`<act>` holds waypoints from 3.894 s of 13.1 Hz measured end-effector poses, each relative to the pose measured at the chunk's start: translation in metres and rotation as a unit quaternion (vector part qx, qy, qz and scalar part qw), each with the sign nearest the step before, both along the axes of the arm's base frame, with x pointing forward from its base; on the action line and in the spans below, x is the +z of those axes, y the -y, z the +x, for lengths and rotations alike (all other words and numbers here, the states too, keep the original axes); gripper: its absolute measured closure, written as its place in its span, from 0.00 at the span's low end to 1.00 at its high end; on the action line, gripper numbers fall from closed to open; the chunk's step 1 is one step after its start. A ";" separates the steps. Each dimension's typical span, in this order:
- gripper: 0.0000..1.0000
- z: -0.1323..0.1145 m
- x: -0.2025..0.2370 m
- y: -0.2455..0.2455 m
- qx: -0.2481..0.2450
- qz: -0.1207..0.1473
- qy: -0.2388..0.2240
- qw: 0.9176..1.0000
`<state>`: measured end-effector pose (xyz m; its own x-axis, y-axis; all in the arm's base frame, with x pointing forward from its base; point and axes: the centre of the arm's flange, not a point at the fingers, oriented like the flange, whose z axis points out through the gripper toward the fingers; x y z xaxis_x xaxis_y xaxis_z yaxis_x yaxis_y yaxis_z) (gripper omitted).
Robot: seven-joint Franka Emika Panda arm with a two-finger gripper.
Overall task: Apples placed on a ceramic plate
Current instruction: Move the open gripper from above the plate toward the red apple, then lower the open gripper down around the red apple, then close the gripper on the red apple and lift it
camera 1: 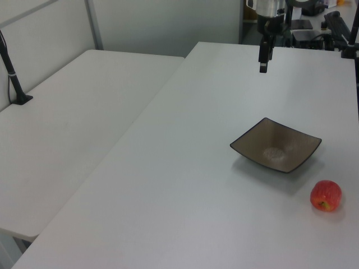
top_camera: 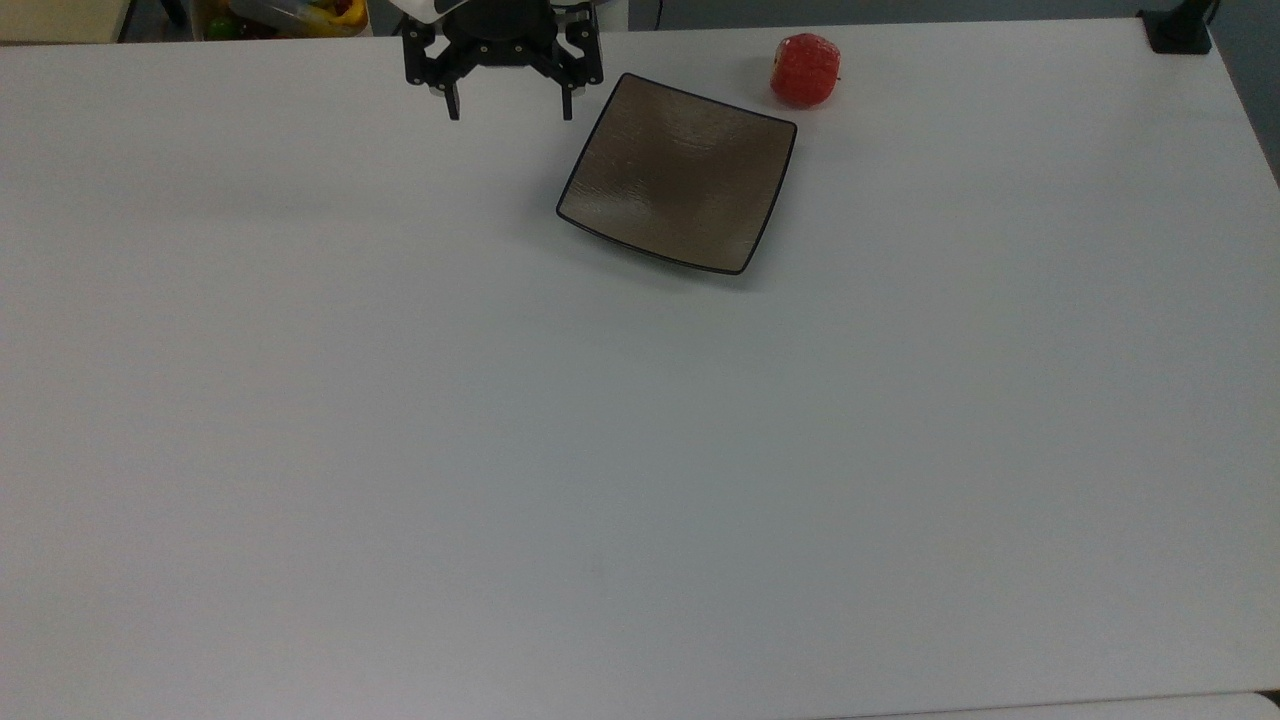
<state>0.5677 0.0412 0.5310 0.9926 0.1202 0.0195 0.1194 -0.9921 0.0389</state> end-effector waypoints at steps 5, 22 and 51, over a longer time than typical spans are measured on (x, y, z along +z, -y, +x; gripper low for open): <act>0.00 0.002 0.007 0.006 -0.010 0.001 0.008 1.000; 0.00 -0.133 -0.004 -0.165 0.332 -0.010 -0.021 0.943; 0.00 -0.244 -0.196 -0.319 0.589 -0.050 -0.166 0.789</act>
<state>0.3238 0.3603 0.3349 0.1391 0.9482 -0.2856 0.9769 -0.1787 -0.1174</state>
